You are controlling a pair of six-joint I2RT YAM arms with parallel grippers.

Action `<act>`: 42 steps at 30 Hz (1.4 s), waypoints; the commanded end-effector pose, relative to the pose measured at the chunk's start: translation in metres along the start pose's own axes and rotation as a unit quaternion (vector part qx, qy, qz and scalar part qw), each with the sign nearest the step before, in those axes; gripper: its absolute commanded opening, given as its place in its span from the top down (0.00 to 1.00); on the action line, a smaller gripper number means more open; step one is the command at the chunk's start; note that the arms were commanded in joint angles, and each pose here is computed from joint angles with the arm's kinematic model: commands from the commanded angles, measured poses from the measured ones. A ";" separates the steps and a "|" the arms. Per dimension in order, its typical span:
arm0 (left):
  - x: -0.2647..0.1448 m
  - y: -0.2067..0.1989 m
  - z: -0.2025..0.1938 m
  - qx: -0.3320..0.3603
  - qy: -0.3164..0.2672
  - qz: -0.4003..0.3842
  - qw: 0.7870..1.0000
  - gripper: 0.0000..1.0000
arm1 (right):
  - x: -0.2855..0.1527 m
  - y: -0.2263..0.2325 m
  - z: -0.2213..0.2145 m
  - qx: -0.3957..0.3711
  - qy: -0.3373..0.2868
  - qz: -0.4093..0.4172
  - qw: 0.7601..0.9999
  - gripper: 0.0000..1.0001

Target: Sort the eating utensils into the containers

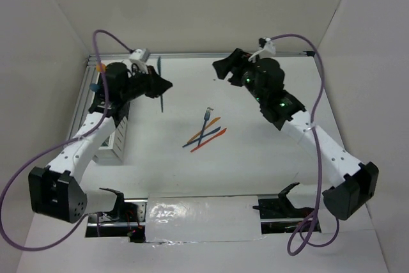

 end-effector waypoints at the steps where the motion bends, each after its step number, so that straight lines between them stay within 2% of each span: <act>1: -0.045 0.024 0.044 -0.001 -0.100 0.088 0.991 0.88 | -0.043 -0.011 0.046 -0.033 -0.027 -0.006 0.999 0.18; 4: -0.106 0.059 0.059 -0.009 -0.155 0.200 0.968 0.86 | -0.053 -0.037 0.045 -0.043 -0.024 -0.044 0.998 0.18; 5: -0.116 0.066 0.051 -0.016 -0.160 0.235 0.959 0.86 | -0.053 -0.048 0.033 -0.042 -0.010 -0.057 0.997 0.18; 6: -0.138 0.062 0.055 -0.006 -0.189 0.254 0.949 0.86 | -0.054 -0.054 0.027 -0.040 -0.001 -0.058 0.997 0.18; 7: -0.157 0.072 0.057 -0.001 -0.211 0.286 0.935 0.85 | -0.057 -0.058 0.030 -0.033 -0.012 -0.056 0.998 0.18; 8: -0.181 0.084 0.064 0.002 -0.254 0.329 0.910 0.85 | -0.055 -0.065 0.013 -0.030 0.007 -0.053 0.998 0.18; 10: -0.201 0.087 0.045 0.030 -0.285 0.341 0.895 0.85 | -0.056 -0.067 0.008 -0.030 0.012 -0.038 0.999 0.18; 11: -0.216 0.089 0.053 0.049 -0.333 0.358 0.871 0.85 | -0.054 -0.070 0.006 -0.029 0.013 -0.038 0.999 0.18; 12: -0.224 0.098 0.036 0.060 -0.344 0.371 0.860 0.86 | -0.053 -0.075 0.002 -0.027 0.019 -0.041 0.999 0.17; 15: -0.244 0.111 0.025 0.112 -0.375 0.413 0.822 0.86 | -0.049 -0.082 -0.004 -0.026 0.030 -0.041 0.998 0.18; 19: -0.256 0.120 0.018 0.162 -0.355 0.453 0.802 0.90 | -0.047 -0.093 -0.012 -0.028 0.041 -0.051 0.997 0.17; 21: -0.259 0.128 0.011 0.154 -0.360 0.468 0.792 0.90 | -0.047 -0.098 -0.022 -0.026 0.053 -0.052 0.997 0.18; 23: -0.261 0.133 0.005 0.153 -0.369 0.470 0.787 0.89 | -0.047 -0.100 -0.021 -0.024 0.048 -0.049 0.997 0.17; 27: -0.265 0.127 0.009 0.172 -0.423 0.442 0.772 0.85 | -0.048 -0.104 -0.031 -0.019 0.057 -0.049 0.997 0.17; 30: -0.268 0.133 0.006 0.160 -0.435 0.443 0.768 0.80 | -0.048 -0.102 -0.032 -0.016 0.054 -0.042 0.998 0.17; 33: -0.272 0.145 0.002 0.118 -0.424 0.473 0.764 0.67 | -0.047 -0.102 -0.035 -0.014 0.060 -0.039 0.997 0.17; 34: -0.276 0.152 -0.003 0.099 -0.416 0.494 0.757 0.56 | -0.046 -0.102 -0.036 -0.011 0.064 -0.037 0.997 0.18; 35: -0.279 0.148 0.005 0.095 -0.421 0.497 0.753 0.34 | -0.046 -0.102 -0.036 -0.011 0.063 -0.038 0.997 0.17; 36: -0.280 0.145 0.009 0.098 -0.419 0.495 0.755 0.28 | -0.044 -0.101 -0.036 -0.010 0.065 -0.037 0.997 0.17; 37: -0.275 0.144 0.008 0.110 -0.396 0.492 0.767 0.24 | -0.041 -0.106 -0.042 -0.007 0.075 -0.044 0.996 0.17; 39: -0.275 0.130 0.022 0.118 -0.395 0.478 0.776 0.12 | -0.039 -0.106 -0.045 -0.004 0.083 -0.045 0.996 0.17; 42: -0.277 0.101 0.045 0.128 -0.390 0.450 0.793 0.05 | -0.035 -0.106 -0.057 0.001 0.103 -0.044 0.994 0.17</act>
Point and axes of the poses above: each gripper's point midway between its finger pads, its own x axis out along the fingers, its own y axis along the line the jaws close on, z = x × y, the point moved 2 cm from there along -x, back along the fingers, and after that the axes turned 9 degrees about -x, right-handed, at the moved point
